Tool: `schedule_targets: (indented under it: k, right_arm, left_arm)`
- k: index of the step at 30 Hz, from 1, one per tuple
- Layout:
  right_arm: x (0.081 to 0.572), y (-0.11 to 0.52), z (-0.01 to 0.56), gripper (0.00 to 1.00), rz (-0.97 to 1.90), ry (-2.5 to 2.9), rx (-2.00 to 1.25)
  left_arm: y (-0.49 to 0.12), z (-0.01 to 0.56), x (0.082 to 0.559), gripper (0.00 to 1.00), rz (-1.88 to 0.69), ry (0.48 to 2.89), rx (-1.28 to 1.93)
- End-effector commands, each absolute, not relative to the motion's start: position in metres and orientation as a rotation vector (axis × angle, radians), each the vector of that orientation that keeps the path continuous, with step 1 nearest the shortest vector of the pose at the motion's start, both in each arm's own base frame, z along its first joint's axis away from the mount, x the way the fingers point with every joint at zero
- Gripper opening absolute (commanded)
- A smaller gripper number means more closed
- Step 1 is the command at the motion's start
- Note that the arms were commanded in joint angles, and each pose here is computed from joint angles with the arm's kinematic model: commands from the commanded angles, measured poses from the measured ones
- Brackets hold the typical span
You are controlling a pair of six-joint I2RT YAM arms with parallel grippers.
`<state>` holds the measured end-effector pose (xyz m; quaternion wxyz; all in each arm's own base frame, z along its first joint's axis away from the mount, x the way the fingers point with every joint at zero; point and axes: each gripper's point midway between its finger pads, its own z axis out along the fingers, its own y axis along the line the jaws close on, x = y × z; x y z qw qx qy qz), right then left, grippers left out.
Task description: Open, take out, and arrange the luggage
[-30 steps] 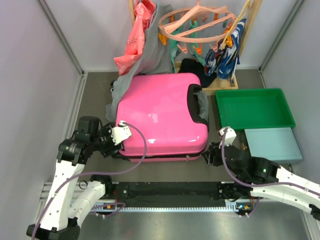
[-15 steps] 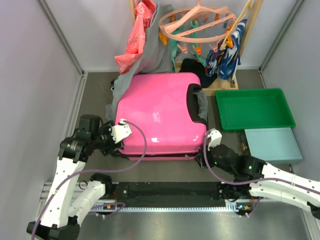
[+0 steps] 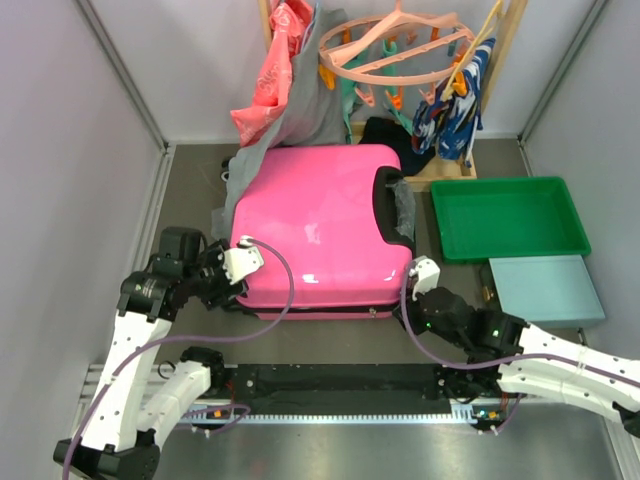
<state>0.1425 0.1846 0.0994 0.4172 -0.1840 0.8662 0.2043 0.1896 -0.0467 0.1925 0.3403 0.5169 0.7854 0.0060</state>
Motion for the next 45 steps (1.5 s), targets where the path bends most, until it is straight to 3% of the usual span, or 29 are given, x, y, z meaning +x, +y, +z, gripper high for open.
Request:
schedule_targets:
  k: [1,9,16,22,26,32,45]
  right_arm:
    - [0.156,0.203,0.136,0.21,0.627,2.049,-0.382]
    - [0.160,0.194,0.134,0.00,0.595,2.056,-0.317]
    - [0.168,0.174,0.133,0.00,0.473,2.087,-0.214]
    - [0.175,0.126,0.132,0.00,0.172,2.171,-0.031]
    - [0.179,0.143,0.137,0.00,0.232,2.148,-0.103]
    - [0.188,0.115,0.140,0.00,0.142,2.150,-0.026]
    - [0.236,0.151,0.159,0.00,0.289,2.034,-0.240]
  left_arm:
    - [-0.028,0.258,0.260,0.00,0.250,1.899,0.970]
    - [-0.029,0.258,0.262,0.00,0.247,1.896,0.971]
    - [-0.028,0.261,0.261,0.00,0.256,1.888,0.968]
    - [-0.020,0.262,0.260,0.00,0.309,1.893,0.964]
    - [-0.022,0.266,0.258,0.00,0.303,1.875,0.971]
    - [-0.017,0.265,0.256,0.00,0.334,1.879,0.976]
    - [-0.023,0.266,0.254,0.00,0.295,1.873,0.986]
